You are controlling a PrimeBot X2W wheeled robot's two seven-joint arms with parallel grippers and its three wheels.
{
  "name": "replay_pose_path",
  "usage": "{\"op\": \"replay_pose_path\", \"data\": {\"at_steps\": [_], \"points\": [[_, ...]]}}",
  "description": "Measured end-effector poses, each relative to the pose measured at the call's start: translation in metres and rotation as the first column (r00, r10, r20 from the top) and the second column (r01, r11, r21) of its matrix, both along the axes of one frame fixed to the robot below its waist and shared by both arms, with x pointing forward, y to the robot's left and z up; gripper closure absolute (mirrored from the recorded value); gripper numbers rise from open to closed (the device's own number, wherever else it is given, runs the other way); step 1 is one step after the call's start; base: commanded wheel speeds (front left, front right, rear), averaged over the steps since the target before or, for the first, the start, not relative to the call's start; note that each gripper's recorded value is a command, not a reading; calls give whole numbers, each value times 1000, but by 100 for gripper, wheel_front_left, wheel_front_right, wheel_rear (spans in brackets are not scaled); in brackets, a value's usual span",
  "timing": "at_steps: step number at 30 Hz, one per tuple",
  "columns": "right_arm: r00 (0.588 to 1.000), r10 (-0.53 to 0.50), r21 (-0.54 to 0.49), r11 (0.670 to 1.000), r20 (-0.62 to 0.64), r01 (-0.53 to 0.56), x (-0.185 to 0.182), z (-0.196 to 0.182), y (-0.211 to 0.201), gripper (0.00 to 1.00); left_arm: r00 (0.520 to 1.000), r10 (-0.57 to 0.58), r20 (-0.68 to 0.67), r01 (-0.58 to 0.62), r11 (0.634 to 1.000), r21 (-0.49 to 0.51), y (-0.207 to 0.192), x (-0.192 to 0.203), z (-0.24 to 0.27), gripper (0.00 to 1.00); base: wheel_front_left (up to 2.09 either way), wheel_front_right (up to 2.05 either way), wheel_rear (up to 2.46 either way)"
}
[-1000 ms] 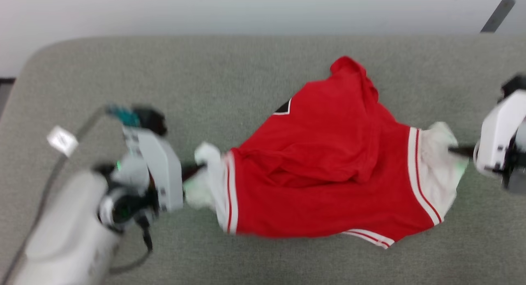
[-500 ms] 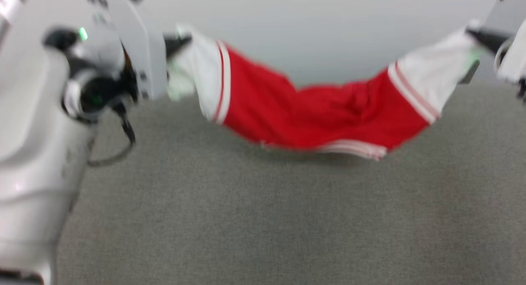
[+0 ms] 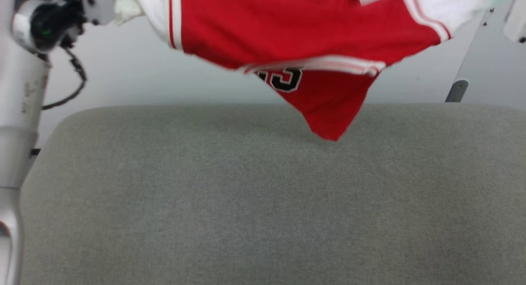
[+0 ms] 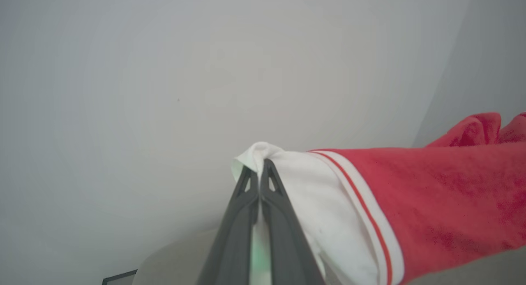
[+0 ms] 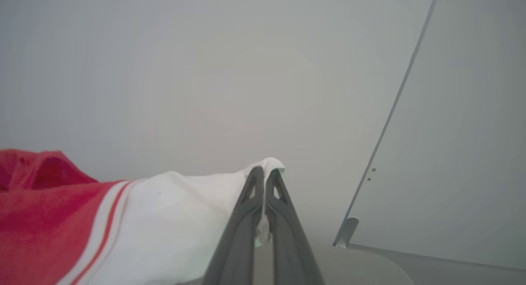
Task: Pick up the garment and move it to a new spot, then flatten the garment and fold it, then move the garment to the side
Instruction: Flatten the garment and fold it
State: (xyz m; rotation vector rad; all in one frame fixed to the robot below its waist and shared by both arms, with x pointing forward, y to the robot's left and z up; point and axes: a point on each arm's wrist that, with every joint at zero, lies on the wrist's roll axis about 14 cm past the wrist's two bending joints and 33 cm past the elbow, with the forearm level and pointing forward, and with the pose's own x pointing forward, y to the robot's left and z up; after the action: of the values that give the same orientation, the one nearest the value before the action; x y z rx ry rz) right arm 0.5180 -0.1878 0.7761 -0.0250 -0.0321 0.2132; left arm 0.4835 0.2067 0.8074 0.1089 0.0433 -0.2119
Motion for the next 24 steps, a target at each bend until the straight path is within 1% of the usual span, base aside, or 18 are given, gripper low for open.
{"op": "replay_pose_path", "data": {"at_steps": [3, 7, 13, 16, 17, 18, 21, 23, 24], "points": [[996, -67, -59, 996, -66, 63, 5, -15, -16, 100, 997, 74, -31, -74, 997, 28, 24, 0, -7, 100, 0, 0, 0], [988, -77, -70, 995, -136, 68, 9, -31, -12, 100, 991, 115, -74, -114, 993, 22, 38, 0, -18, 100, 0, 0, 0], [978, -104, -84, 992, -181, 90, 12, -43, -18, 100, 982, 147, -115, -145, 989, 28, 49, -1, -30, 100, 0, 0, 0], [981, -95, -68, 994, -170, 84, 14, -38, -15, 100, 983, 148, -108, -146, 989, 22, 51, -2, -26, 100, 0, 0, 0], [982, -88, -55, 995, -167, 80, 15, -36, -14, 100, 985, 145, -99, -144, 989, 17, 51, -2, -22, 100, 0, 0, 0], [983, -73, -20, 997, -166, 70, 16, -33, -11, 100, 986, 138, -94, -138, 990, 0, 51, -2, -18, 100, 0, 0, 0], [987, -59, -6, 998, -150, 59, 20, -27, -8, 100, 990, 123, -74, -124, 992, -7, 47, 0, -10, 100, 0, 0, 0], [989, -33, 54, 998, -145, 41, 24, -23, -4, 100, 991, 114, -66, -116, 993, -13, 45, 3, -8, 100, 0, 0, 0], [989, -30, 50, 998, -143, 37, 26, -23, -3, 100, 992, 111, -63, -112, 994, -12, 44, 6, -8, 100, 0, 0, 0]]}}
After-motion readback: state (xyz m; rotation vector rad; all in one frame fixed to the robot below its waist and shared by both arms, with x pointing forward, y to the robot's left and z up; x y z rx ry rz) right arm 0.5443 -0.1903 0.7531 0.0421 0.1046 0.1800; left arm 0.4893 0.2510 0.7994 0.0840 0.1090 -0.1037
